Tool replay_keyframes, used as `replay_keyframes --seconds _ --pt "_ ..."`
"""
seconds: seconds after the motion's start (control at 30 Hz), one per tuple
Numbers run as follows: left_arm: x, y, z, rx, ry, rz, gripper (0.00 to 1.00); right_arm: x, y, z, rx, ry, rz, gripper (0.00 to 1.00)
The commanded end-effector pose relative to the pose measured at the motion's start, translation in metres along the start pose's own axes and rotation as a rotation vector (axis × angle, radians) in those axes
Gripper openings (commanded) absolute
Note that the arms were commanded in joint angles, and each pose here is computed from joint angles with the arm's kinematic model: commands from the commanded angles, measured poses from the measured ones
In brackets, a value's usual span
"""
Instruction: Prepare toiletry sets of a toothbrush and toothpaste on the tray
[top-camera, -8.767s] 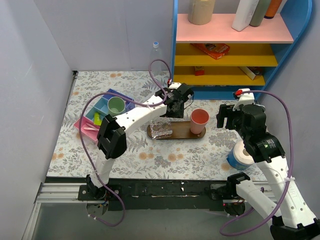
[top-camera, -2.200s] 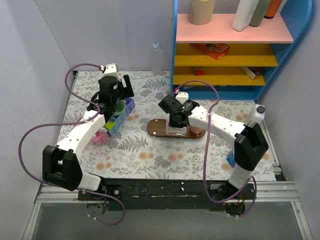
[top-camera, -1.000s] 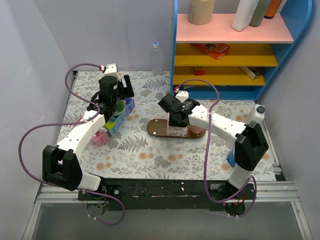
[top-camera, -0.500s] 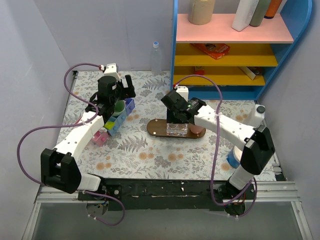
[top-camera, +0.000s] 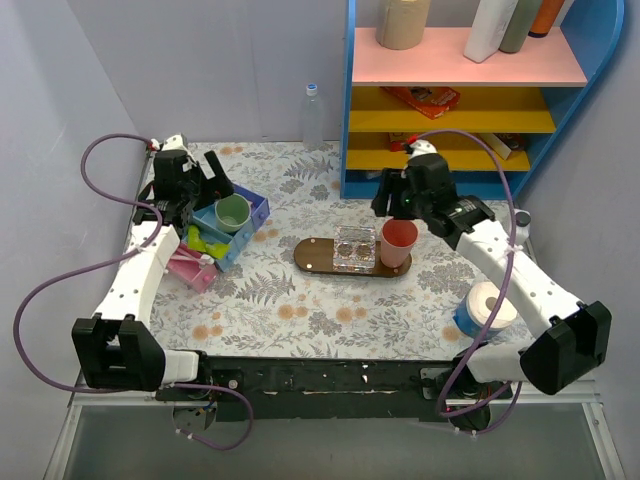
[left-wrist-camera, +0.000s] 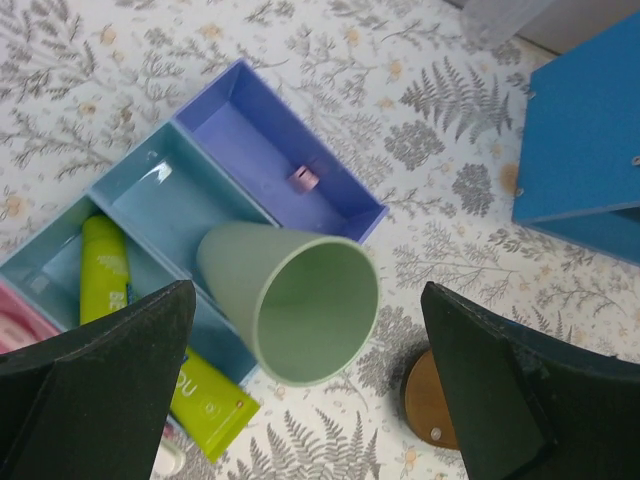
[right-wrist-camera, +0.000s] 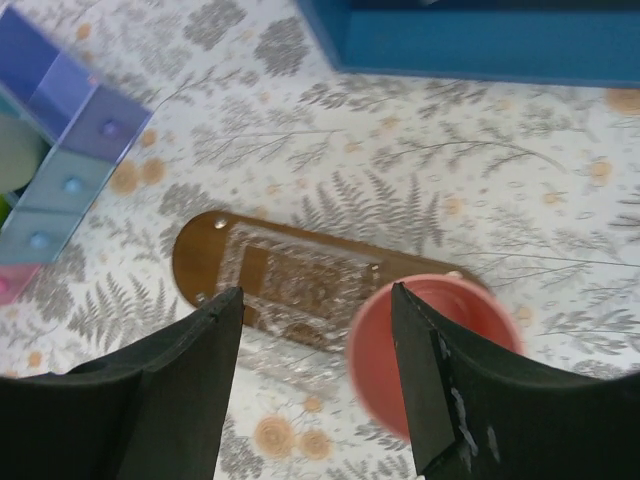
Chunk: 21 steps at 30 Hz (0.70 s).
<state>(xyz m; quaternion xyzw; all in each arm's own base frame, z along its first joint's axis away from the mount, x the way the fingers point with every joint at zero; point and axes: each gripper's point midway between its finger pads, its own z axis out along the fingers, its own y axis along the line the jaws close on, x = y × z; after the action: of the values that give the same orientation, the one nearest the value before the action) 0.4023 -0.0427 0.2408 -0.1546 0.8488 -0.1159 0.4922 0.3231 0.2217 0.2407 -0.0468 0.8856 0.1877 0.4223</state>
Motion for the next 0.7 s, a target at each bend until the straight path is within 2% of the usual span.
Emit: replay_keyframes --seconds 0.0,0.07,0.2,0.33,0.47,0.67 --pt "0.007 0.017 -0.032 -0.081 0.033 -0.009 0.98 -0.033 -0.013 -0.017 -0.11 -0.129 -0.005 0.67" --pt "0.008 0.029 -0.034 -0.142 0.025 0.006 0.98 -0.036 -0.028 -0.024 -0.083 -0.148 -0.015 0.67" --pt "0.024 0.044 -0.029 -0.201 0.083 0.037 0.98 -0.034 -0.044 -0.035 -0.051 -0.171 -0.021 0.67" --pt "0.036 0.053 -0.023 -0.237 0.124 0.057 0.9 -0.031 -0.054 -0.048 -0.009 -0.193 -0.041 0.66" --pt "0.04 0.052 -0.018 -0.219 0.136 0.066 0.77 -0.036 -0.064 -0.068 0.041 -0.244 -0.066 0.66" --pt "0.053 0.048 -0.006 -0.231 0.181 0.094 0.68 -0.036 -0.066 -0.082 0.047 -0.272 -0.084 0.65"
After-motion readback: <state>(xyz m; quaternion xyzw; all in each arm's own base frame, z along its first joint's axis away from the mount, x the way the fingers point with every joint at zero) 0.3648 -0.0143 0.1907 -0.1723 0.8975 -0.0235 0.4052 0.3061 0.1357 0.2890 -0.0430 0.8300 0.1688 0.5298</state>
